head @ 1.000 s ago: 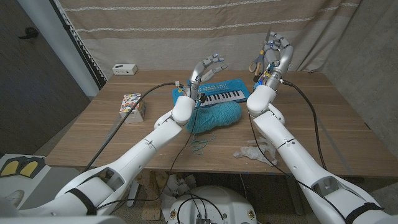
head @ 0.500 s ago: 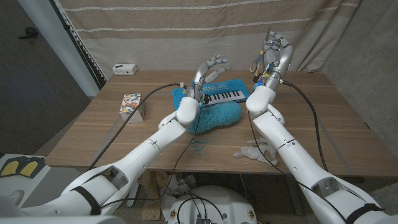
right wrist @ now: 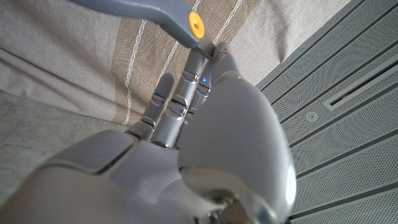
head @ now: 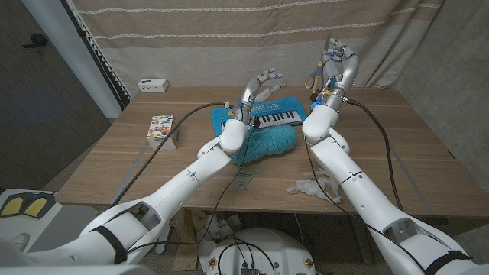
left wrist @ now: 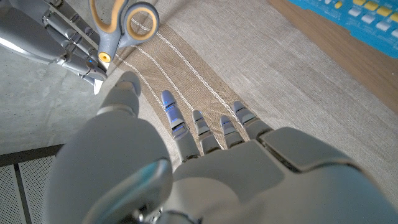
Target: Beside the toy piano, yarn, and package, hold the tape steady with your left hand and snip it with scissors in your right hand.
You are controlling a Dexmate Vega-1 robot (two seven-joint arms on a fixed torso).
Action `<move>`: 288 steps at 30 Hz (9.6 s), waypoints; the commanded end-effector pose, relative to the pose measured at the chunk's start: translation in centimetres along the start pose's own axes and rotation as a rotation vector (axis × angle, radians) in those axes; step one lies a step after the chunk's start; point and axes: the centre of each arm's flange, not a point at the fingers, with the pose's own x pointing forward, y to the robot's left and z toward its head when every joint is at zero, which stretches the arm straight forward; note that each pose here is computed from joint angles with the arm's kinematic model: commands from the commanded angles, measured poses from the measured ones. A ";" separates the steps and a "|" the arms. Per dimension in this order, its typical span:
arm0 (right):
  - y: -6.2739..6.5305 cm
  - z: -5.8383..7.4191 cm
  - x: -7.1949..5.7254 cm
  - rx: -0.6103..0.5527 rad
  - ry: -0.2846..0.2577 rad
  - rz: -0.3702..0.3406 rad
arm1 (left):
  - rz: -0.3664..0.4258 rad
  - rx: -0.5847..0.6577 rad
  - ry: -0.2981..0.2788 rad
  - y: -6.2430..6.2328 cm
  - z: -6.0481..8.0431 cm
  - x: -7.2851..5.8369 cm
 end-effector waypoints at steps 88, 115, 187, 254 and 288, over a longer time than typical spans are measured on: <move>0.4 0.6 -0.9 -0.010 -0.024 0.023 | -0.030 0.016 -0.015 -7.1 0.2 2.1; 0.3 1.2 -1.7 -0.002 -0.035 0.047 | -0.015 0.031 -0.011 -8.2 0.2 2.2; 0.8 1.9 -2.6 0.024 -0.066 0.107 | -0.028 -0.038 -0.019 -9.9 0.8 3.9; 0.9 2.1 -2.9 0.042 -0.034 0.151 | 0.025 -0.099 -0.002 -9.6 0.9 3.9; 0.8 1.1 -2.3 0.052 -0.033 0.207 | 0.031 -0.116 0.012 -10.3 0.7 4.6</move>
